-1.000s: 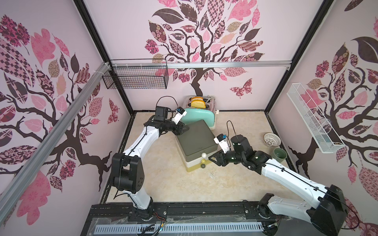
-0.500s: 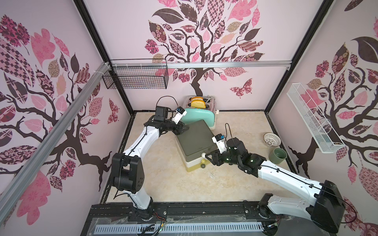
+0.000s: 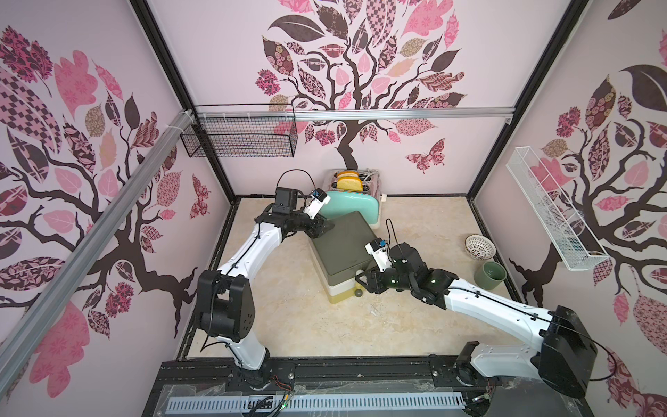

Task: Take the sponge out of the drawer
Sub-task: Open the drawer in the storage box.

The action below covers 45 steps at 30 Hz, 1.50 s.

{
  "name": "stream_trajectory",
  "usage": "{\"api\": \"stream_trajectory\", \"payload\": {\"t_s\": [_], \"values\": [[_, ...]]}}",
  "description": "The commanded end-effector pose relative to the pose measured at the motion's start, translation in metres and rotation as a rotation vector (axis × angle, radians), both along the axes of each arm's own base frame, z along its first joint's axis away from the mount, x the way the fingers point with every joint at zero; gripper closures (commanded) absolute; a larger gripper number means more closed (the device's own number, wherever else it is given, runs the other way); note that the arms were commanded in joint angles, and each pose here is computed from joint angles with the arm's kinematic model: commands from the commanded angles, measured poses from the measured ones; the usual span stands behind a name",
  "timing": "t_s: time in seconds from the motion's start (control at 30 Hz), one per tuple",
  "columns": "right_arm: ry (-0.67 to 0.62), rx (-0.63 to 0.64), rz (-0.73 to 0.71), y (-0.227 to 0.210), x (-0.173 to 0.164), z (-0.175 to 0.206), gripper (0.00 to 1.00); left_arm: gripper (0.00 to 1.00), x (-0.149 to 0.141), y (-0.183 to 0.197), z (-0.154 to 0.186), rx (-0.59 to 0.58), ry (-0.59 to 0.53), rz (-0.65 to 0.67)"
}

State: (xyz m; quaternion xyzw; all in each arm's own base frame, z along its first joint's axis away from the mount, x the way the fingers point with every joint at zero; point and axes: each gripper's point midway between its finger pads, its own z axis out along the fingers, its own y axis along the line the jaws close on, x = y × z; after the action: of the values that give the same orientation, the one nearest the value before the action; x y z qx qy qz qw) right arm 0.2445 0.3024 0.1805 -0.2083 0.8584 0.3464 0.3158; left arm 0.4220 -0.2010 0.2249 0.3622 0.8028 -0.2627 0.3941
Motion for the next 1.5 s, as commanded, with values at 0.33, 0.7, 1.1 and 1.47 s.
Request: {"api": "stream_trajectory", "payload": {"t_s": [0.33, 0.7, 1.1, 1.47], "values": [[-0.122, 0.02, -0.046, 0.011, 0.025, 0.037, 0.61, 0.53, -0.011, -0.004, -0.008, 0.018, 0.038, -0.02], [-0.105, -0.058, -0.063, -0.013, 0.004, 0.022, 0.66, 0.54, -0.005, -0.003, -0.014, 0.031, 0.045, -0.007], [-0.033, -0.165, -0.086, -0.06, -0.053, -0.008, 0.68, 0.54, 0.004, 0.001, -0.018, 0.035, 0.049, 0.012], [0.008, -0.226, -0.124, -0.092, -0.082, -0.012, 0.68, 0.54, 0.012, 0.002, -0.02, 0.034, 0.047, 0.021]]}}
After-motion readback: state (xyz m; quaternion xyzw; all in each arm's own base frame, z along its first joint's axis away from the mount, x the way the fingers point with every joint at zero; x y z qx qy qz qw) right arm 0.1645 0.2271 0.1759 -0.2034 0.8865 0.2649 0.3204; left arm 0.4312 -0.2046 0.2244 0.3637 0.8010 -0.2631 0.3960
